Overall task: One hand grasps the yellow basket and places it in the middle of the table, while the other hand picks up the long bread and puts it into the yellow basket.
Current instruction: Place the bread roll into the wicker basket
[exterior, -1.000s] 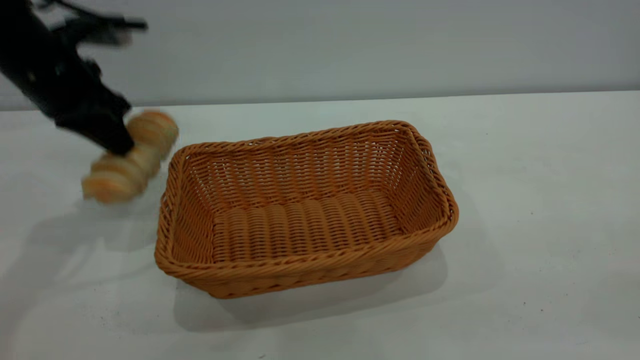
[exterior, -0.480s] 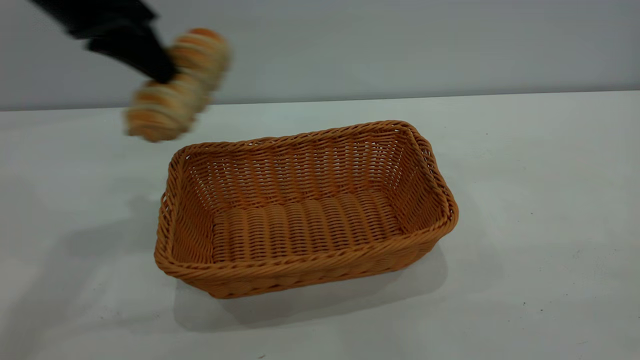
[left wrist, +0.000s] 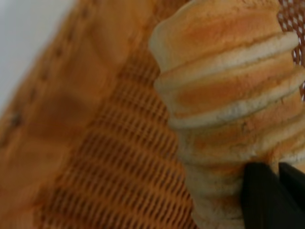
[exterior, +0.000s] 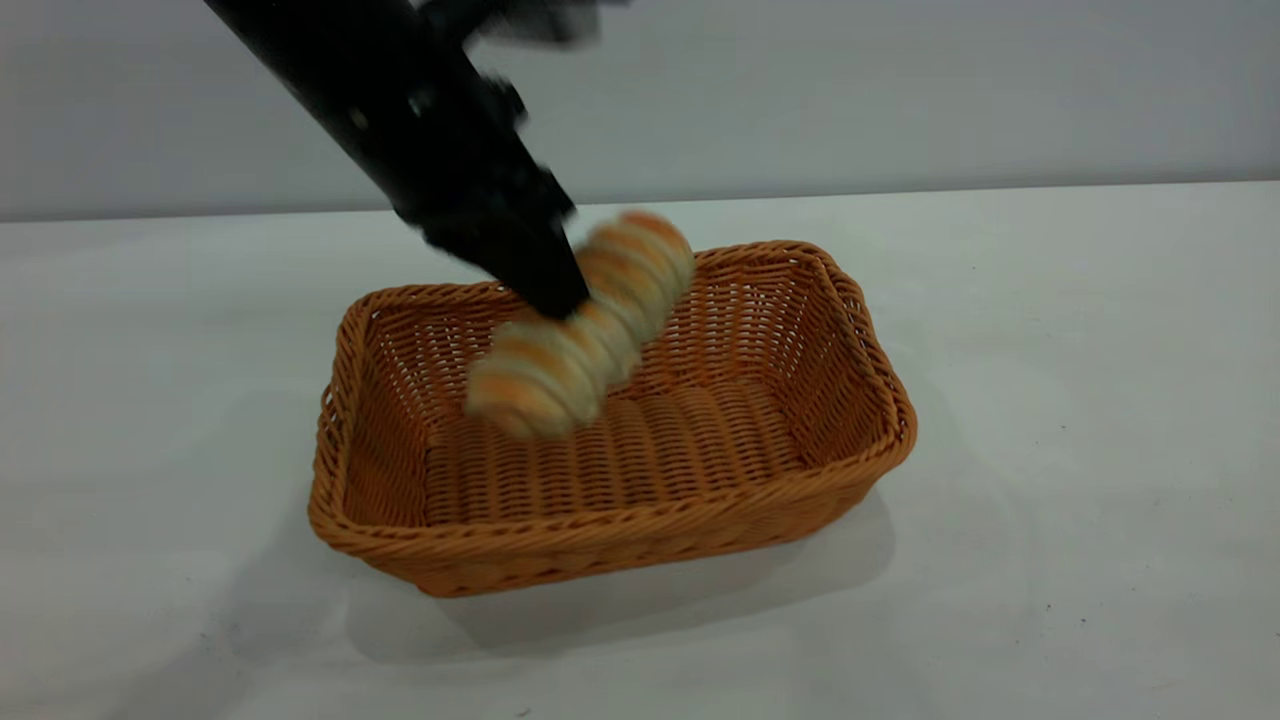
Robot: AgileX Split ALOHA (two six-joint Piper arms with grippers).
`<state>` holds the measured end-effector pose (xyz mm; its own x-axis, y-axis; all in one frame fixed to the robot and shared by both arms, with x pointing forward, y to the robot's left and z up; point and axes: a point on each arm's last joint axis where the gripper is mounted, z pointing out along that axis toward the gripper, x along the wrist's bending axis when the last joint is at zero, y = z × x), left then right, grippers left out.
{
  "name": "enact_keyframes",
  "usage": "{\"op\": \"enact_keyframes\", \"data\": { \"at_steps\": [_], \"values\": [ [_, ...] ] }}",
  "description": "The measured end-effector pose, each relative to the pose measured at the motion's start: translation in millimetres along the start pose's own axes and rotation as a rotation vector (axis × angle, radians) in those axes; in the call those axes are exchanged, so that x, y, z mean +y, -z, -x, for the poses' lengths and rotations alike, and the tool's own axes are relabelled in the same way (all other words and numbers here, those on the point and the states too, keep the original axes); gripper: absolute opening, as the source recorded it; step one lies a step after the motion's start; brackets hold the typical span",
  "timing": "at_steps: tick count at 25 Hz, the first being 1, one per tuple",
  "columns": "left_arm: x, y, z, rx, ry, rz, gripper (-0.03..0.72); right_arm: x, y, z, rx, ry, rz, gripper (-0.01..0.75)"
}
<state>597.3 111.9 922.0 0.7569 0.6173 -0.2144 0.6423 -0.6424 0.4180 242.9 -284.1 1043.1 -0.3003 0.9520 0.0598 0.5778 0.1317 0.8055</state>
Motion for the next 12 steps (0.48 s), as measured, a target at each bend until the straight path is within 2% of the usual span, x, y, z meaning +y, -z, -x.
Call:
{"op": "enact_keyframes", "data": {
  "at_steps": [2, 8, 10, 12],
  "values": [
    [-1.4, -6.7, 1.1, -0.006, 0.004, -0.014, 0.117, 0.0, 0.0, 0.0, 0.0, 0.0, 0.0, 0.369],
    [-0.1, -6.9, 0.2, 0.009, 0.061, -0.001, 0.481, 0.0, 0.0, 0.0, 0.0, 0.0, 0.0, 0.369],
    [0.7, -5.0, 0.7, 0.01, 0.082, 0.003, 0.526, 0.0, 0.0, 0.0, 0.0, 0.0, 0.0, 0.369],
    [3.5, 2.5, 2.5, 0.019, 0.086, 0.019, 0.532, 0.0, 0.0, 0.0, 0.0, 0.0, 0.0, 0.369]
  ]
}}
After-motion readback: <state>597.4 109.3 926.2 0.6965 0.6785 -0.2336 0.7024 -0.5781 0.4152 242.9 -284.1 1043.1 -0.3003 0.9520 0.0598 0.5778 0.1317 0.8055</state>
